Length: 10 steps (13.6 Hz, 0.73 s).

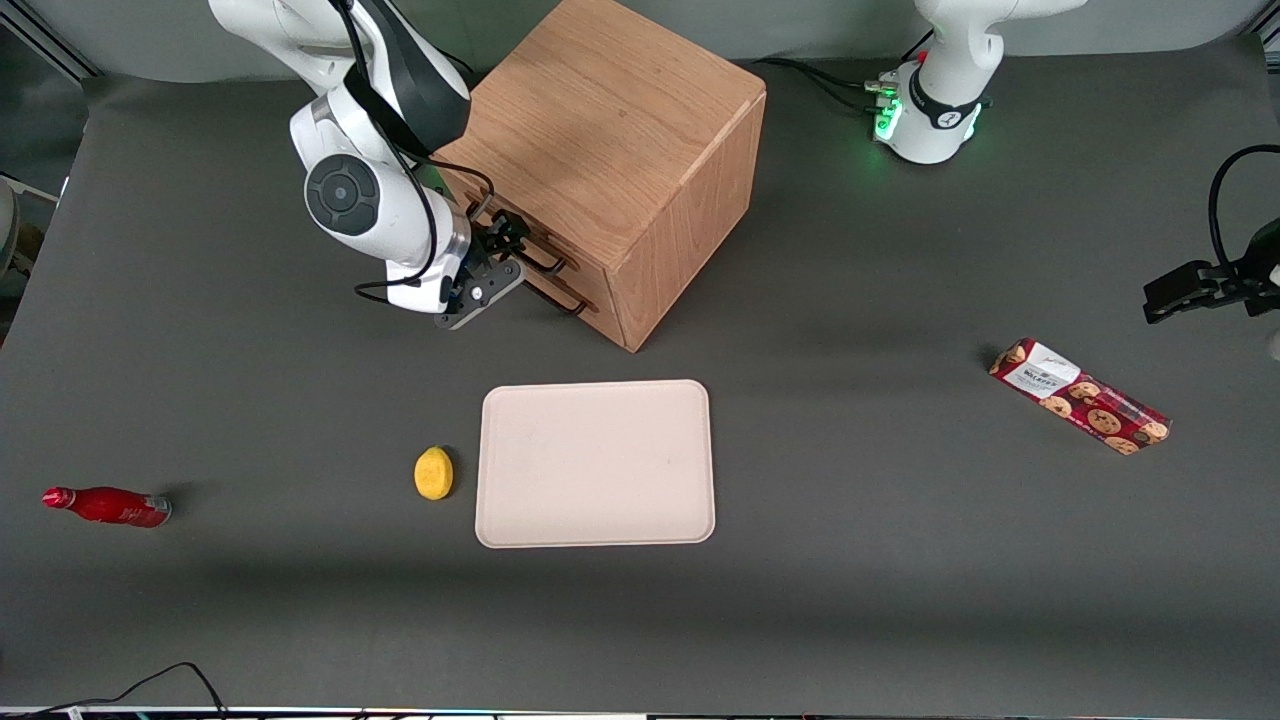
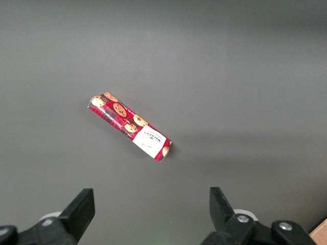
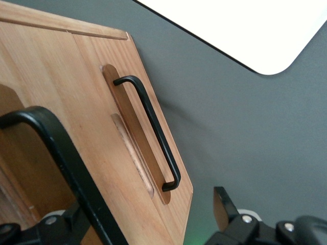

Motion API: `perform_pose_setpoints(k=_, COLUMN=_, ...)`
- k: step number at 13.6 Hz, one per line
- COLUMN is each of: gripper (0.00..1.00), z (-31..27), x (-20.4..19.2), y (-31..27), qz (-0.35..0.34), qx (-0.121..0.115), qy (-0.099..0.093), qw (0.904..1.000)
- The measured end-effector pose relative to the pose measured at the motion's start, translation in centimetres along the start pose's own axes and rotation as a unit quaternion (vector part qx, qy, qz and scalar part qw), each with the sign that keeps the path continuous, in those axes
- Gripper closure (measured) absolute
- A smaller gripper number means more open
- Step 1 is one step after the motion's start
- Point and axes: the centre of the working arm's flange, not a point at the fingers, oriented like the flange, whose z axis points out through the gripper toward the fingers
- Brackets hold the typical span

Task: Open upper drawer
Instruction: 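Hook the right gripper onto the upper drawer's black handle, then pull the upper drawer outward from the cabinet with the right gripper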

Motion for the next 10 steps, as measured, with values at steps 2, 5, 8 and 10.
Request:
perform_pose_setpoints(k=2, gripper=0.0, z=0.1, x=0.1, y=0.0, qz=0.0, qx=0.0, qy=0.0, qw=1.0)
perform_pose_setpoints(k=5, gripper=0.0, z=0.5, x=0.4, y=0.5, qz=-0.002, qx=-0.006, qy=0.003, qw=1.0)
perform_pose_setpoints(k=8, gripper=0.0, z=0.8, x=0.5, y=0.7, qz=-0.001, qx=-0.003, qy=0.001, qw=1.0)
perform_pose_setpoints(k=10, gripper=0.0, z=0.7, x=0.6, y=1.1, qz=0.002, qx=-0.004, qy=0.003, qw=1.0)
